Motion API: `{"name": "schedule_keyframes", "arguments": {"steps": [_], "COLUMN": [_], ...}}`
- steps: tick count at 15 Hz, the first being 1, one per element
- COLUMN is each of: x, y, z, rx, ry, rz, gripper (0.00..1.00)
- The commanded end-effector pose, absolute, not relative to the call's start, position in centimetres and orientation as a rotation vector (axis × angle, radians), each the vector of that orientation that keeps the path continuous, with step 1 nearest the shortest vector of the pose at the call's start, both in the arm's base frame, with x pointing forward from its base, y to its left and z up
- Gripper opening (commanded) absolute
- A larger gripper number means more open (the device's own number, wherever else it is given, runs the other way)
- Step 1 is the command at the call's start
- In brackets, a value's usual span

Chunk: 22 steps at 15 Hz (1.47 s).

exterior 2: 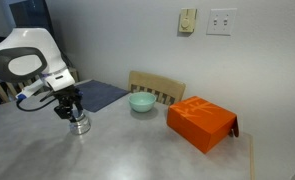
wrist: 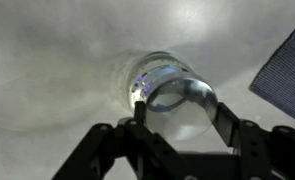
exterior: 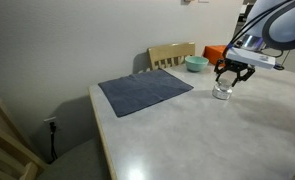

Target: Pick up the lid and put it on the silver bowl

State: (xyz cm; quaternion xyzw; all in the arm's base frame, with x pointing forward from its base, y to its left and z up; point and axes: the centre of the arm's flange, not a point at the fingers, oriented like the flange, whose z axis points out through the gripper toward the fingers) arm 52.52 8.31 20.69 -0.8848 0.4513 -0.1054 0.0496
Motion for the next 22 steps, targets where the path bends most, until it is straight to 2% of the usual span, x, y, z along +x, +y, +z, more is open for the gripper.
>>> {"name": "schedule_keyframes", "arguments": {"steps": [1,12,22], "x": [50.5,49.3,49.0], "y": [8.3,9.0,7.3], "z": [20.3,22.1,21.1], "rx": [-2.708,-2.718,-2.625], "ry": [1.401,1.431,1.543], "rz": [-0.332,-0.408,-0.271], "gripper": [0.44,0.44,0.44]}}
